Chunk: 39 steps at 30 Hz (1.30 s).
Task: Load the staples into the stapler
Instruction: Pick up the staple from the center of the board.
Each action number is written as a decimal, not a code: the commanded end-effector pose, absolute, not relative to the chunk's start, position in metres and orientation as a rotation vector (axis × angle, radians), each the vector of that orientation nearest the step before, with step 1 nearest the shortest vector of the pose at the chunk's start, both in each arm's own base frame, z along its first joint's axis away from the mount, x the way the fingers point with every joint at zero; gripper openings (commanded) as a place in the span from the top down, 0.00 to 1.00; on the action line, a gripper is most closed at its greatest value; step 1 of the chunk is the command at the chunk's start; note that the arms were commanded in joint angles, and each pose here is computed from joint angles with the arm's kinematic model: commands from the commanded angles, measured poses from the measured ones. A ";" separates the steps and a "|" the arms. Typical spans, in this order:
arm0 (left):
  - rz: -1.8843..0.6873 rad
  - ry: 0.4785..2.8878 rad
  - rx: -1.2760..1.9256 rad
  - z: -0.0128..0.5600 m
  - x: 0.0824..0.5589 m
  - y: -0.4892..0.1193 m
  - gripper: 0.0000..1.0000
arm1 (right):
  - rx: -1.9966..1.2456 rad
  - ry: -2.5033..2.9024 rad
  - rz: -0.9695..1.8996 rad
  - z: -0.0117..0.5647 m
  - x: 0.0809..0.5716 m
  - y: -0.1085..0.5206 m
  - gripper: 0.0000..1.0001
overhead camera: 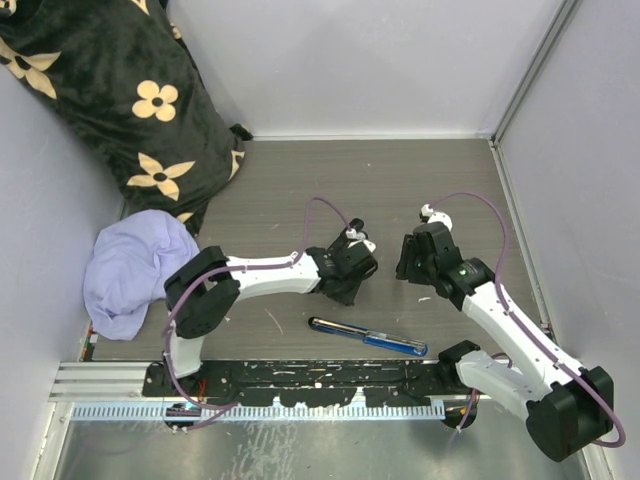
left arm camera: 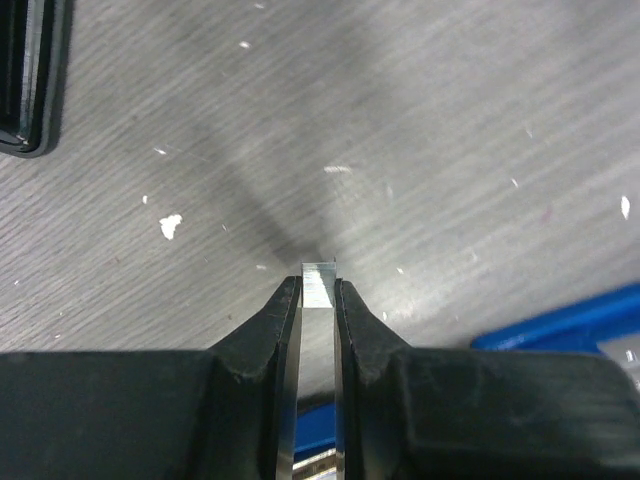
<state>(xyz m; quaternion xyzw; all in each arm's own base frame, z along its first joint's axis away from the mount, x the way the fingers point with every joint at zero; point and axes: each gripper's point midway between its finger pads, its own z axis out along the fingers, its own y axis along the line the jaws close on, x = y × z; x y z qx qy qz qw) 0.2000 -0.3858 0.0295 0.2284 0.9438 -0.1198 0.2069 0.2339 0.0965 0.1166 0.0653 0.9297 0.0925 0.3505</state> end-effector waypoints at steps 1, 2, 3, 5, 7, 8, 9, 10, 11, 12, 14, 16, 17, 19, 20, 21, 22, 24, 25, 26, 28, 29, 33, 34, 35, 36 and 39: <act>-0.587 2.447 0.838 0.080 0.192 -0.408 0.84 | 0.174 2.336 0.169 0.141 0.255 0.089 0.51; -0.627 2.425 0.871 0.085 0.188 -0.410 0.84 | 0.178 2.334 0.137 0.141 0.258 0.086 0.51; -0.662 2.403 0.904 0.088 0.184 -0.411 0.84 | 0.179 2.334 0.119 0.141 0.260 0.084 0.51; -0.733 2.353 0.963 0.096 0.176 -0.412 0.84 | 0.185 2.330 0.105 0.142 0.265 0.084 0.51; -0.797 2.297 1.010 0.103 0.170 -0.413 0.85 | 0.185 2.322 0.116 0.145 0.270 0.087 0.51; -0.826 2.272 1.029 0.107 0.167 -0.414 0.85 | 0.187 2.316 0.119 0.145 0.272 0.088 0.51; -0.851 2.246 1.049 0.111 0.164 -0.415 0.86 | 0.192 2.311 0.120 0.146 0.274 0.087 0.51; -0.876 2.211 1.069 0.117 0.163 -0.417 0.86 | 0.202 2.307 0.122 0.146 0.277 0.087 0.51; -0.892 2.187 1.086 0.121 0.161 -0.418 0.86 | 0.209 2.306 0.131 0.147 0.279 0.086 0.51; -0.909 2.160 1.108 0.125 0.159 -0.420 0.86 | 0.225 2.308 0.136 0.145 0.281 0.083 0.51; -0.925 2.109 1.150 0.133 0.155 -0.423 0.86 | 0.254 2.310 0.166 0.143 0.286 0.078 0.51; -0.938 2.046 1.201 0.142 0.150 -0.427 0.86 | 0.298 2.314 0.192 0.138 0.290 0.068 0.51; -0.943 2.016 1.234 0.145 0.147 -0.430 0.86 | 0.316 2.318 0.221 0.136 0.291 0.064 0.51; -0.946 1.971 1.296 0.149 0.141 -0.434 0.86 | 0.351 2.310 0.255 0.135 0.293 0.056 0.51; -0.945 1.956 1.327 0.149 0.138 -0.437 0.86 | 0.362 2.303 0.266 0.136 0.293 0.053 0.51; -0.945 1.940 1.354 0.150 0.135 -0.441 0.86 | 0.371 2.291 0.274 0.138 0.293 0.051 0.51; -0.942 1.931 1.381 0.146 0.132 -0.444 0.86 | 0.375 2.279 0.279 0.141 0.293 0.050 0.51; -0.938 1.904 1.429 0.145 0.126 -0.452 0.86 | 0.382 2.253 0.283 0.146 0.293 0.047 0.51; -0.939 1.887 1.456 0.144 0.122 -0.457 0.86 | 0.385 2.243 0.283 0.148 0.293 0.046 0.50; -0.936 1.873 1.480 0.143 0.118 -0.461 0.86 | 0.390 2.233 0.281 0.149 0.294 0.044 0.50; -0.941 1.845 1.522 0.141 0.109 -0.471 0.86 | 0.394 2.230 0.279 0.148 0.296 0.042 0.51; -0.943 1.827 1.544 0.141 0.104 -0.475 0.86 | 0.397 2.230 0.280 0.147 0.297 0.041 0.51; -0.927 1.763 1.613 0.135 0.091 -0.490 0.86 | 0.405 2.225 0.265 0.143 0.302 0.036 0.51; -0.922 1.754 1.626 0.131 0.090 -0.492 0.86 | 0.409 2.226 0.261 0.142 0.303 0.034 0.51; -0.921 1.743 1.636 0.128 0.089 -0.495 0.86 | 0.410 2.223 0.262 0.142 0.304 0.033 0.51; -0.922 1.730 1.647 0.127 0.088 -0.497 0.86 | 0.408 2.222 0.263 0.142 0.305 0.032 0.51; -0.913 1.692 1.685 0.123 0.088 -0.501 0.86 | 0.406 2.208 0.275 0.146 0.305 0.030 0.51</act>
